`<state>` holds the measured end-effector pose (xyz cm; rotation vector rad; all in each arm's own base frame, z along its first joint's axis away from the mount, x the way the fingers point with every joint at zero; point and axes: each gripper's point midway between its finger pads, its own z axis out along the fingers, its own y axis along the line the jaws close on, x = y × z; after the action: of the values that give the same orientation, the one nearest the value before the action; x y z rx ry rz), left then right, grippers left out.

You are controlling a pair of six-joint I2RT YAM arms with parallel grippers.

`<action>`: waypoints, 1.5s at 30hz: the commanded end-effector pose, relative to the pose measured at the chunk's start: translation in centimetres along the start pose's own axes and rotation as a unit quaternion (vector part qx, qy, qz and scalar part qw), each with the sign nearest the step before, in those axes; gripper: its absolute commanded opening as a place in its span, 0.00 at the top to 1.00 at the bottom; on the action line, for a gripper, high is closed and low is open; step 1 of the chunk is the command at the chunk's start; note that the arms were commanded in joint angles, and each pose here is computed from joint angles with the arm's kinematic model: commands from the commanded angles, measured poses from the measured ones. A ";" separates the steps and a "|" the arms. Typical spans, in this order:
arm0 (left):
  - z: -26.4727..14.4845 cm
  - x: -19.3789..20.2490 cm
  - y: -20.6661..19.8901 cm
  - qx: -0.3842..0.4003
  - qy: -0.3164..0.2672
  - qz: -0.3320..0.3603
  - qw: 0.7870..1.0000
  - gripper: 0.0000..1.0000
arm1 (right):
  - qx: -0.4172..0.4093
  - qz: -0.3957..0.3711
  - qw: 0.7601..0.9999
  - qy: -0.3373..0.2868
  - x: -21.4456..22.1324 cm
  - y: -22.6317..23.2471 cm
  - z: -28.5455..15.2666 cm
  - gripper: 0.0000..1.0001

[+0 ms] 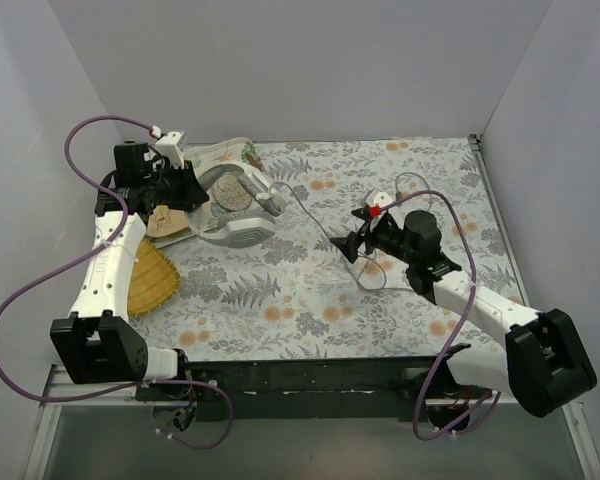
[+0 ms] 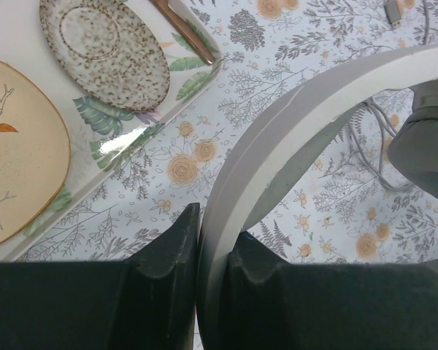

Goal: Wrap the headphones

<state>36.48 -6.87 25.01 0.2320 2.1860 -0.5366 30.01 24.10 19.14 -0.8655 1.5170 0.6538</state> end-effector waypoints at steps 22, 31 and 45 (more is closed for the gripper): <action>-2.1 -0.3 -2.4 0.042 -0.023 0.055 0.997 1.00 | 0.037 0.006 0.997 -0.068 -9.2 -4.1 6.2 0.99; 0.2 1.7 -0.2 0.003 0.016 0.065 0.998 1.00 | 0.023 -0.171 0.978 -0.118 -21.6 0.1 5.5 0.99; -0.6 1.9 -8.1 0.098 0.024 0.121 0.987 1.00 | 0.005 -0.126 0.992 0.027 -18.5 -2.0 14.7 0.99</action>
<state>33.08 -12.15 21.71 0.5808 2.2430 -0.5281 39.17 37.46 37.07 -1.0419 1.3074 0.4664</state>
